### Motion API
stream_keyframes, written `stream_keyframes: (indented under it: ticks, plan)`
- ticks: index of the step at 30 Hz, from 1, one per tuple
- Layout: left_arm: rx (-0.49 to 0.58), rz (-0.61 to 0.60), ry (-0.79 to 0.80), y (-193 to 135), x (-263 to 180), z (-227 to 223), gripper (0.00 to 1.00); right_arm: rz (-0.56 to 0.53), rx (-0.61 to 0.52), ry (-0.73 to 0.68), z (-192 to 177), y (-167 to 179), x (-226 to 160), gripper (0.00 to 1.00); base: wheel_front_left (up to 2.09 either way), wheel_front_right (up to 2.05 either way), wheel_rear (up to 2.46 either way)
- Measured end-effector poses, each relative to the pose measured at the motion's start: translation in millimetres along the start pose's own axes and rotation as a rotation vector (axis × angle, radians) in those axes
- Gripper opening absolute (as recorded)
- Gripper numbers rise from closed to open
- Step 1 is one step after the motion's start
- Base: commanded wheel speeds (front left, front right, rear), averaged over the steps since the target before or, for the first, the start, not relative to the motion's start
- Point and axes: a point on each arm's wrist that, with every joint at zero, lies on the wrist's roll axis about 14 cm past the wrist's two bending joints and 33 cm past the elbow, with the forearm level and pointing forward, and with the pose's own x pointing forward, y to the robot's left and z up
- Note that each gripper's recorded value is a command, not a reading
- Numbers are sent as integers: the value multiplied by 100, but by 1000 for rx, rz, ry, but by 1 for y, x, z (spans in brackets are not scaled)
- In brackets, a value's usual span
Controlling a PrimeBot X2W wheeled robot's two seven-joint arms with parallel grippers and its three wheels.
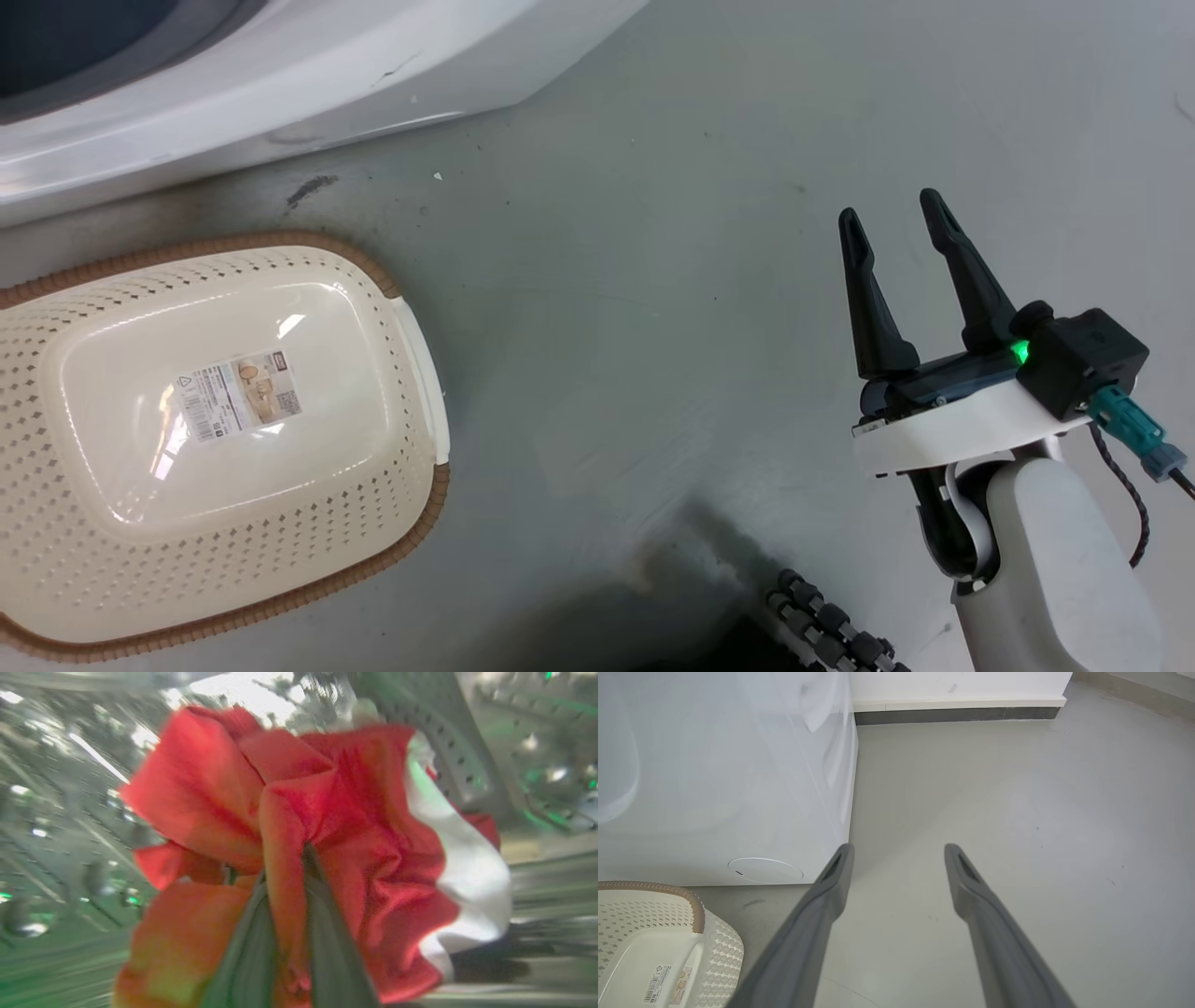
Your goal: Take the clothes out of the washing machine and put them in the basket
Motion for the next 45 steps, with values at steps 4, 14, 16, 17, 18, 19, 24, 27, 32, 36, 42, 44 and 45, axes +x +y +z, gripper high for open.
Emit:
stream_keyframes:
  ticks: [4,14,16,17,18,19,24,27,32,36,42,44,45]
  plan:
    - [-23,25,-124,6,-14,21,0,-2,-1,-20,8,-1,-1,100,0,0,0]
    - [-100,23,-424,4,-68,62,0,-20,-24,-104,42,-7,-13,100,0,0,0]
    - [-116,18,-470,5,-81,67,0,-25,-20,-116,47,-8,-18,100,0,0,0]
    - [-135,17,-495,5,-88,70,0,-26,-21,-120,49,-8,-21,100,0,0,0]
    - [-137,15,-514,5,-94,71,0,-28,-19,-124,51,-8,-24,100,0,0,0]
    - [-146,15,-532,6,-100,71,0,-30,-18,-128,53,-9,-28,100,0,0,0]
    - [-219,11,-608,7,-132,65,0,-40,-14,-146,60,-10,-48,100,0,0,0]
    - [-277,6,-646,6,-153,59,0,-46,-15,-153,62,-11,-61,100,0,0,0]
    - [-309,12,-691,12,-186,47,0,-46,-24,-188,73,-10,-79,100,0,0,0]
    - [-356,12,-722,22,-218,40,0,-41,-33,-224,83,-8,-94,100,0,0,0]
    - [-401,32,-823,39,-263,41,0,-19,-39,-261,95,0,-103,100,0,0,0]
    - [-431,41,-859,44,-284,31,0,-7,-41,-280,103,4,-107,100,0,0,0]
    - [-439,44,-870,45,-289,28,0,-5,-42,-280,104,5,-108,100,0,0,0]
